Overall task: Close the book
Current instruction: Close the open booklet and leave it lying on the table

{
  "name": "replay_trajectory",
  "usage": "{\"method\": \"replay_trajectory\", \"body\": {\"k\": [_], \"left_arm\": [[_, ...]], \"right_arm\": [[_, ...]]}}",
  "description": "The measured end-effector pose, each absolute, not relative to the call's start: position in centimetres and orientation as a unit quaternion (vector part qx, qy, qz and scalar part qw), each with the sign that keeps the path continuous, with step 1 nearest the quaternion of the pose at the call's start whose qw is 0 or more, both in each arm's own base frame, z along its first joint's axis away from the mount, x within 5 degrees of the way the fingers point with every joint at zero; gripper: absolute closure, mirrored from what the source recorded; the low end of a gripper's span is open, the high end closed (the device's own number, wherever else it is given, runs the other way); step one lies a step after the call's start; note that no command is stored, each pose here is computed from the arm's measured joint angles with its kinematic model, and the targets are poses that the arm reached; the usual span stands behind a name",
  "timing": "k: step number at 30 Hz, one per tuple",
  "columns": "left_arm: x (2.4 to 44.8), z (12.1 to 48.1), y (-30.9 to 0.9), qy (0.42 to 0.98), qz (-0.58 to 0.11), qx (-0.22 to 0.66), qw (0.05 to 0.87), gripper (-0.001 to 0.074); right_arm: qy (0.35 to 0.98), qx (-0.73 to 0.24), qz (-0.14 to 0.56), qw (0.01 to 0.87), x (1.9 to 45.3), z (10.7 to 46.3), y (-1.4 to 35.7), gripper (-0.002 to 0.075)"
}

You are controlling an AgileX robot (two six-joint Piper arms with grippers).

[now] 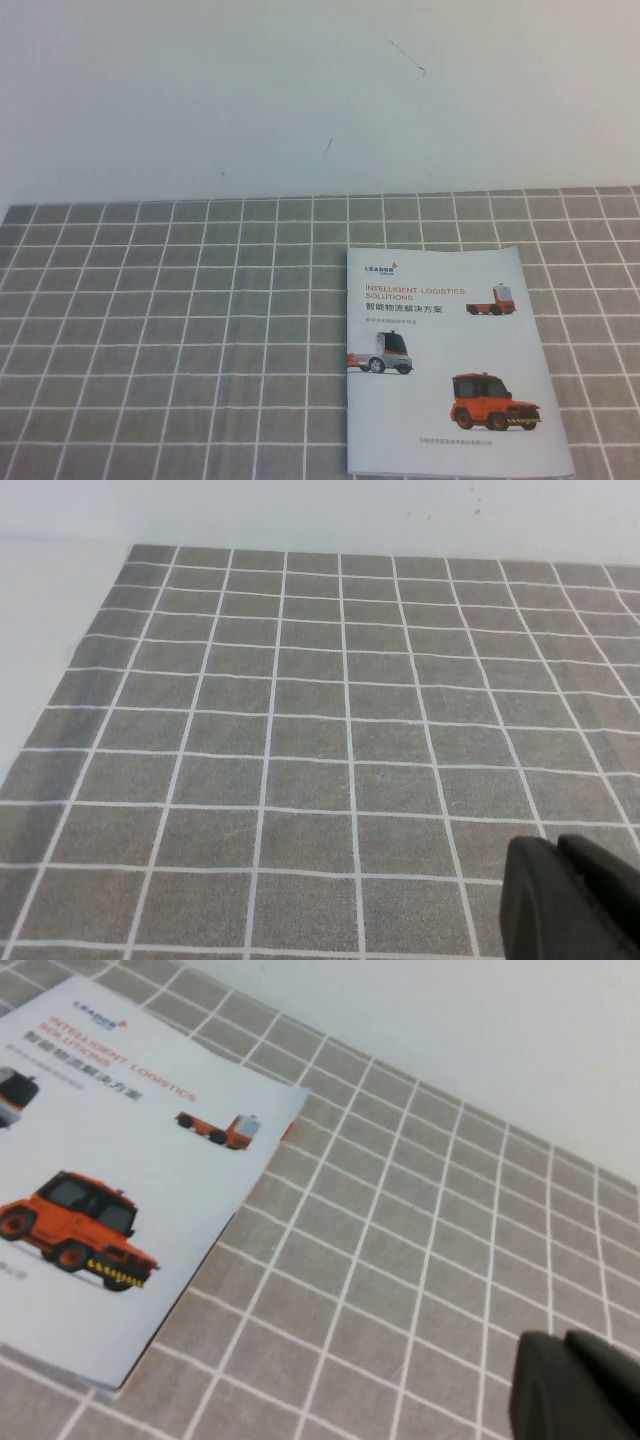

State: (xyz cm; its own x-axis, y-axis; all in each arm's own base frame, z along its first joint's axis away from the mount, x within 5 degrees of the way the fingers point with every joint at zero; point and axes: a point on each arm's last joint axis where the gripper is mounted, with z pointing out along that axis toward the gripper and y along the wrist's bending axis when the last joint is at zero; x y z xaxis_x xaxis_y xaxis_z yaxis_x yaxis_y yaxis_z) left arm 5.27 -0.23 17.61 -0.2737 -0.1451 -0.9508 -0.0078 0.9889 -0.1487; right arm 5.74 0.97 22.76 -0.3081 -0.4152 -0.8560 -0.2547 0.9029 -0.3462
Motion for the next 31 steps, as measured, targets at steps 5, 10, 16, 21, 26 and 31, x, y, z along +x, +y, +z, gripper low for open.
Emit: {"method": "replay_trajectory", "body": {"k": [5,10,16,21,26,31], "left_arm": [[5.3,17.6,-0.2,0.796,-0.057,-0.048,0.601,0.0738],[5.3,17.6,-0.2,0.797,-0.057,-0.048,0.6,0.0738],[5.3,17.6,-0.2,0.797,-0.057,-0.048,0.599,0.0738],[5.3,17.6,-0.2,0.797,-0.057,-0.048,0.599,0.0738],[5.3,17.6,-0.2,0.797,-0.057,-0.048,0.599,0.0738],[5.3,17.6,-0.2,0.797,-0.057,-0.048,0.599,0.0738]], "right_arm": [[0.778,-0.166,-0.078,0.601,5.6,19.7,0.7,0.073],[0.794,-0.112,-0.047,0.596,5.3,17.3,0.5,0.073],[0.809,-0.076,-0.024,0.582,5.2,17.0,0.4,0.073],[0.81,-0.072,-0.022,0.581,5.2,17.0,0.4,0.073],[0.811,-0.072,-0.022,0.581,5.2,17.0,0.4,0.073],[0.81,-0.071,-0.022,0.581,5.2,17.0,0.4,0.073]]}}
